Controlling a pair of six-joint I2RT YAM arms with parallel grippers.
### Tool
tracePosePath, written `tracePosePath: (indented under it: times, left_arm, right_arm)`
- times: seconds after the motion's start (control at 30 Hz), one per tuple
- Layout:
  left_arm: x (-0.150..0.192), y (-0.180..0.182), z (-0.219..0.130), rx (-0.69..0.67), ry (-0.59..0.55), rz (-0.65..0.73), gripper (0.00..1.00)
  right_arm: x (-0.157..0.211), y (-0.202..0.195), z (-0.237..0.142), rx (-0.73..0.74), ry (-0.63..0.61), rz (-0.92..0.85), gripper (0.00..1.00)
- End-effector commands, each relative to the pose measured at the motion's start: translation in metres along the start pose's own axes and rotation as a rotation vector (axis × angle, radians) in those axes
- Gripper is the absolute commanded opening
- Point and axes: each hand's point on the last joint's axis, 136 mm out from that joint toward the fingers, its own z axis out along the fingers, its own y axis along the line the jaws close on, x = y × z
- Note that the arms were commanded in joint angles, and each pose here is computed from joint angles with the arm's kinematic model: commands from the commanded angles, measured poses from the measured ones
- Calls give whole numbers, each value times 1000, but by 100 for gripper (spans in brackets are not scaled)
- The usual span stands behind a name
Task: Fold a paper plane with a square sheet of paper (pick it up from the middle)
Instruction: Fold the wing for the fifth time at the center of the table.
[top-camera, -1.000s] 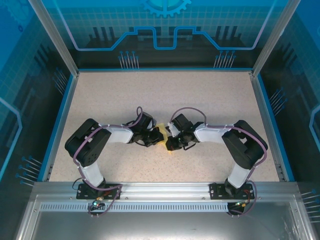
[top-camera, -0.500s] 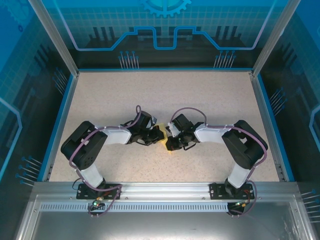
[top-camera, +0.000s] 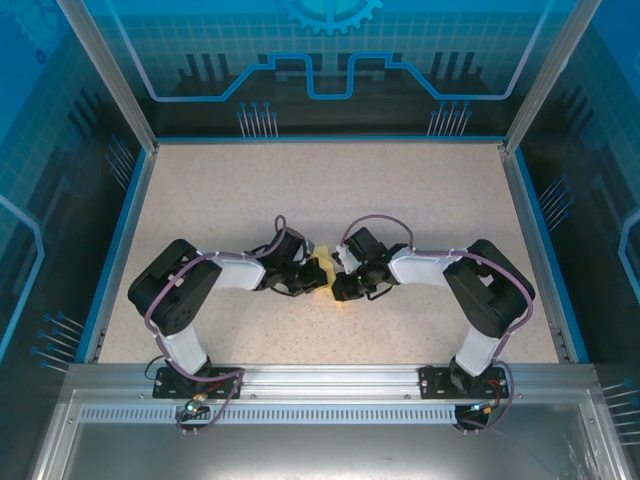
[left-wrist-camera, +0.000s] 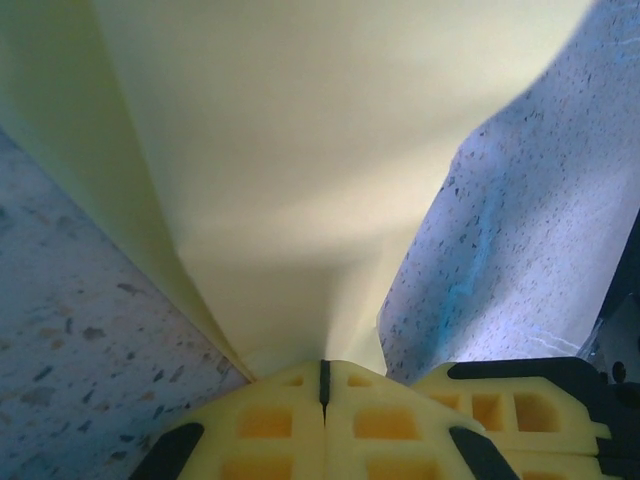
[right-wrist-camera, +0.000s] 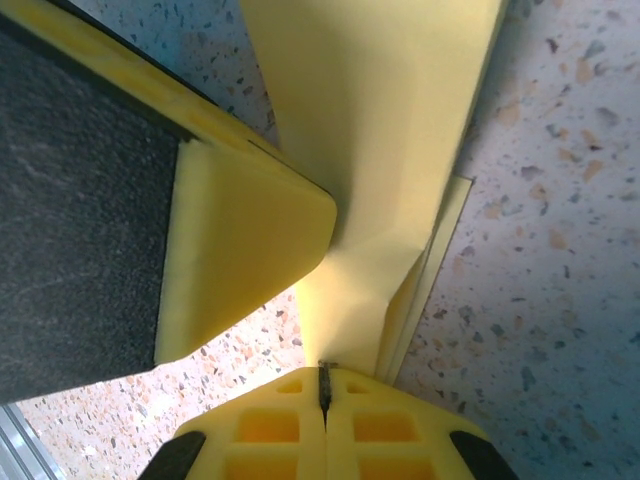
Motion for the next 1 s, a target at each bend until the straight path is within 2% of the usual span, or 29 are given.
tracePosePath:
  times: [0.0,0.23,0.6,0.97]
  left_arm:
    - [-2,22,4,-115,1,31,0]
    - [-23,23,-3,-132,-12,70,0]
    - [-66,33,-13,-78,-34,69,0]
    - [-101,54,-20,-103,-53,56,0]
  right_arm:
    - [41,-46,12,178,143,68,3]
    - [58,-67,10,286,210,90,3]
    - [65,-73,16,300,239,110,3]
    - [71,-81,15,340,268,110,3]
